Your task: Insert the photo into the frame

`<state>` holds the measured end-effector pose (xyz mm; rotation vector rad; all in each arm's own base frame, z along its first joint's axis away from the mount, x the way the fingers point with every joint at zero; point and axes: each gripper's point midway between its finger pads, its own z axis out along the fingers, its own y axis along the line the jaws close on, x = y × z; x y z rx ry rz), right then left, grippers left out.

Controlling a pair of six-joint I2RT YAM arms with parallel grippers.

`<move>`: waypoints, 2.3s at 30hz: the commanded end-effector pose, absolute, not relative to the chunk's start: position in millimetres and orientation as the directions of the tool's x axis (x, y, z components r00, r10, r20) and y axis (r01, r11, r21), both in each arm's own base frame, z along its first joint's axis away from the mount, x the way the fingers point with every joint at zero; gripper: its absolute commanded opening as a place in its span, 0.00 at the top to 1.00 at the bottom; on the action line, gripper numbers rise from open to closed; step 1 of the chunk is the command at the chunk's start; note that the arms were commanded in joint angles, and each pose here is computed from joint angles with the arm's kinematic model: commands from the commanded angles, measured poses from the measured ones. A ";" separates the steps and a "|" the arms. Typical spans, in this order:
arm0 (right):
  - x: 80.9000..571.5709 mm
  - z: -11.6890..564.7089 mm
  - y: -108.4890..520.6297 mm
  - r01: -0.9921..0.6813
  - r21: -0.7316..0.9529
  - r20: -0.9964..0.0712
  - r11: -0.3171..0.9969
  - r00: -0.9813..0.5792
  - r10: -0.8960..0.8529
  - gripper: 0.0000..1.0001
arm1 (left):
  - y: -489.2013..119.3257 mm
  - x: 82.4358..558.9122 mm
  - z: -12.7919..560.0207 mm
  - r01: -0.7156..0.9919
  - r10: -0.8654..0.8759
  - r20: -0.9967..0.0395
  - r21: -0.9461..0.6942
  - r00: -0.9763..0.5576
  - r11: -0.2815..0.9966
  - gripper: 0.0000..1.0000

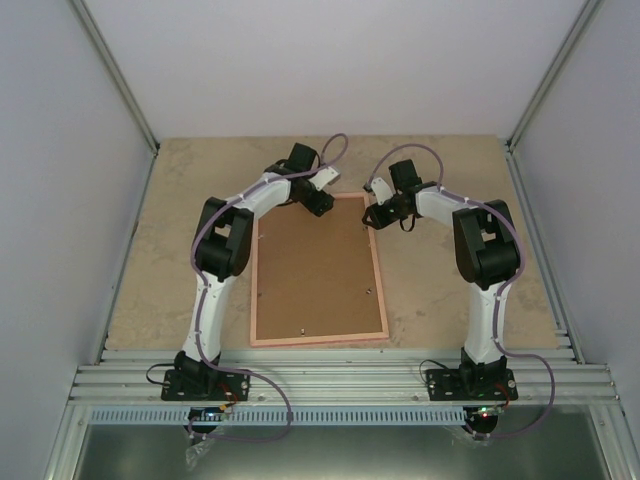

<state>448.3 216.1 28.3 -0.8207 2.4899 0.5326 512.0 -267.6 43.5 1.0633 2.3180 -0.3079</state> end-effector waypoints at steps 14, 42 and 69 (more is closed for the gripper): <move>443.1 7.2 204.5 -0.631 0.196 -0.492 0.751 -0.726 -0.481 0.66 | -232.9 509.3 1.8 0.758 0.730 -0.437 0.148 -0.526 0.635 0.45; 445.1 6.2 206.5 -0.639 0.207 -0.501 0.741 -0.719 -0.481 0.67 | -258.9 503.7 -5.6 0.831 0.763 -0.446 0.072 -0.468 0.552 0.75; 518.4 107.0 238.6 -0.761 0.115 -0.698 0.638 -0.519 -0.493 0.41 | -192.6 535.2 112.8 0.699 0.578 -0.644 0.092 -0.501 0.709 0.36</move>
